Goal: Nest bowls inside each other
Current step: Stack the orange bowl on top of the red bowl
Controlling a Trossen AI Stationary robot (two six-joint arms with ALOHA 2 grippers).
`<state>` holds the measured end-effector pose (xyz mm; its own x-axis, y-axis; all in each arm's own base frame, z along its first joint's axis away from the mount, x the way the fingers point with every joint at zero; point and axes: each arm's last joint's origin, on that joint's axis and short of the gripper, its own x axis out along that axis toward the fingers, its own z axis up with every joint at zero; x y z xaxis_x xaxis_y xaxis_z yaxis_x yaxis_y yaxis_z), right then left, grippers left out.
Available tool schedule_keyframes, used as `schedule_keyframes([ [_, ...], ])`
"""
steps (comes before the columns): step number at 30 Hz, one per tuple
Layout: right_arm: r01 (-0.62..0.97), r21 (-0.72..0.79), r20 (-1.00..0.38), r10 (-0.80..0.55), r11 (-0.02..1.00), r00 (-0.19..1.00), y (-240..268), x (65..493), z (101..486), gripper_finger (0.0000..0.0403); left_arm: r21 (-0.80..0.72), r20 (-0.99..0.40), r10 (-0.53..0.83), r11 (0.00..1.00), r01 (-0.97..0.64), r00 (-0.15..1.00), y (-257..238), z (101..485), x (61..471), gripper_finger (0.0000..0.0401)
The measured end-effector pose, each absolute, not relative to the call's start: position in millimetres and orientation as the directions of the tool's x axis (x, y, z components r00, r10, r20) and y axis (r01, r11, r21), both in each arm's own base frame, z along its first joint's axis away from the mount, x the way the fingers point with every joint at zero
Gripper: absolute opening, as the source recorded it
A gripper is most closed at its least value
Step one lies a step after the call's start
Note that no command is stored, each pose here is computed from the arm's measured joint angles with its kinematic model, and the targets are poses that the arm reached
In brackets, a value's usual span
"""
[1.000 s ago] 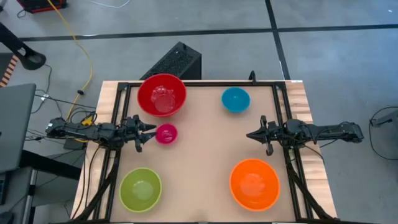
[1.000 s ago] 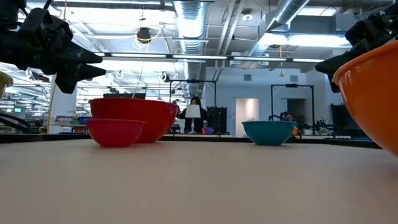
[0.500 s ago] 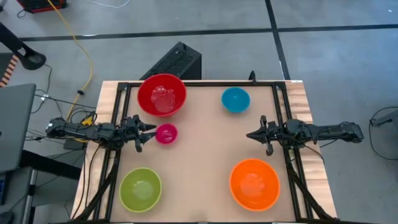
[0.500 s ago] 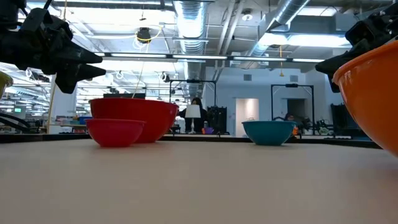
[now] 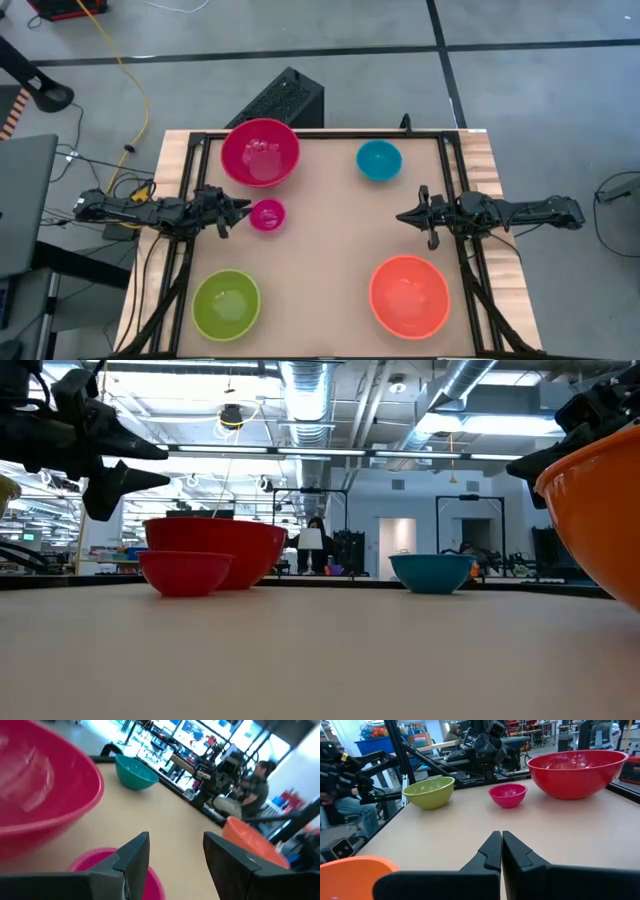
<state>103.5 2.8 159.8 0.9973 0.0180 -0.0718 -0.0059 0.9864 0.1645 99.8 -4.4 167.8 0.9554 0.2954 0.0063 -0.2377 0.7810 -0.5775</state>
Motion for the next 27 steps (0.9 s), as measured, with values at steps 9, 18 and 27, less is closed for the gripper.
schedule_keyframes([
  [9,0.011,0.156,-0.017,-0.008,0.988,1.000,1,104,165,0.0017,-0.771,0.007,0.289,0.611,-0.179,0.957,-5,168,100,0.0176],
  [18,-0.039,0.358,0.117,-0.003,0.933,0.993,2,105,189,0.0017,-0.775,0.016,0.395,0.585,-0.238,0.918,-1,175,98,0.0176],
  [27,-0.059,0.425,0.001,0.065,0.903,0.998,11,124,238,0.0017,-0.581,-0.003,0.385,0.750,-0.315,0.923,1,231,86,0.0176],
])
